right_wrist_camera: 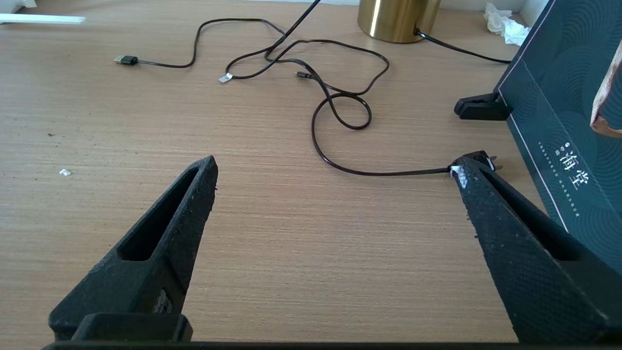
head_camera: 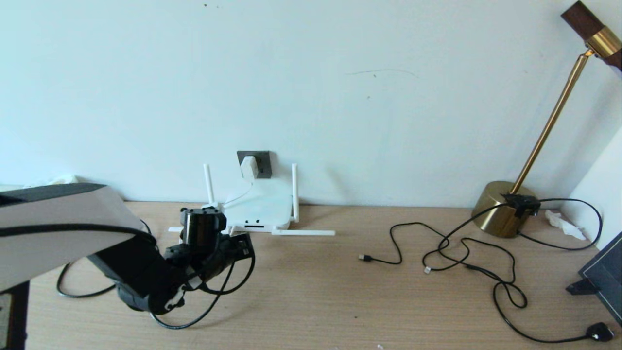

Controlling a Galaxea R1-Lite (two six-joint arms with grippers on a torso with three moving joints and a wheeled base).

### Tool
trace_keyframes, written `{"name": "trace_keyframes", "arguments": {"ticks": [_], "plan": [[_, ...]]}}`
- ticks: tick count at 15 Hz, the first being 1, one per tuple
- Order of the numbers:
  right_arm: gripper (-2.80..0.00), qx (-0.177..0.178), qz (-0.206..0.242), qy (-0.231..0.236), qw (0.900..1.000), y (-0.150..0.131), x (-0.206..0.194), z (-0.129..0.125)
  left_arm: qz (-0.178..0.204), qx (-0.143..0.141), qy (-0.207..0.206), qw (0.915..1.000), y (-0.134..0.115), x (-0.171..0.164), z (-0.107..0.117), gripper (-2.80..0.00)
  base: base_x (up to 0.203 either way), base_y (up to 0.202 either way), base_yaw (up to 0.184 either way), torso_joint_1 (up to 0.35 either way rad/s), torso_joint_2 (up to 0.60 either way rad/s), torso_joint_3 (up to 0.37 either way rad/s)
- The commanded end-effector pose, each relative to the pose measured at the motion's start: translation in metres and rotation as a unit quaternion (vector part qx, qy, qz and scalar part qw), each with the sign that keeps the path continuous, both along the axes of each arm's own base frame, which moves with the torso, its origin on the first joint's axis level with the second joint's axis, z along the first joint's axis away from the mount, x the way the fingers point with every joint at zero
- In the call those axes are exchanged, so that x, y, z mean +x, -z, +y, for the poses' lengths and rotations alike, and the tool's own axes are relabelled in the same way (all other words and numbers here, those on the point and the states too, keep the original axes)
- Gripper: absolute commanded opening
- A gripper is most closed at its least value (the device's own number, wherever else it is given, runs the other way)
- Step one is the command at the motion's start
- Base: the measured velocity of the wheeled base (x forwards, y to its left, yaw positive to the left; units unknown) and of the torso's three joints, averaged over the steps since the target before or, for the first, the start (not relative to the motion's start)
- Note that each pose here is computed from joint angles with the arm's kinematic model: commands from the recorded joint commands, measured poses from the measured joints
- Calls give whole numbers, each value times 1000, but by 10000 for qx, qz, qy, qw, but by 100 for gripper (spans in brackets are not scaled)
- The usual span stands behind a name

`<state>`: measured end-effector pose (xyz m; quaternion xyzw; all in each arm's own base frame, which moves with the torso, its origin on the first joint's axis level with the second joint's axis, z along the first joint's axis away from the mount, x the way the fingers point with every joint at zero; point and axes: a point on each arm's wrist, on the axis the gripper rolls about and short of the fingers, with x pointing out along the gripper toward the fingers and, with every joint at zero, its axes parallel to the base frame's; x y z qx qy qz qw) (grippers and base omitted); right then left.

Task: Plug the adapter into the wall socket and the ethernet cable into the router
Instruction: Align cable and router interface

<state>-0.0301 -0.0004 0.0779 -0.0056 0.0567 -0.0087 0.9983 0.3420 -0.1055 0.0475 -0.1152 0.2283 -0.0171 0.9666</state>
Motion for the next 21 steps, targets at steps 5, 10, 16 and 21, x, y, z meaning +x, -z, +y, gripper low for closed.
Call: {"name": "trace_keyframes", "arguments": {"ticks": [5,10,16,21], "plan": [[0,-2,2,1,10000,0,0,0,-118,33,-66,9999,13,-1,1,-280,0,0,0,0,0,0],[0,-2,8,1,10000,0,0,0,-167,464,115,9987,13,-1,1,-280,0,0,0,0,0,0],[0,-2,8,1,10000,0,0,0,-245,502,32,9984,15,6,0,-280,0,0,0,0,0,0],[0,-2,2,1,10000,0,0,0,-245,496,12,9985,18,9,0,-280,0,0,0,0,0,0]]}}
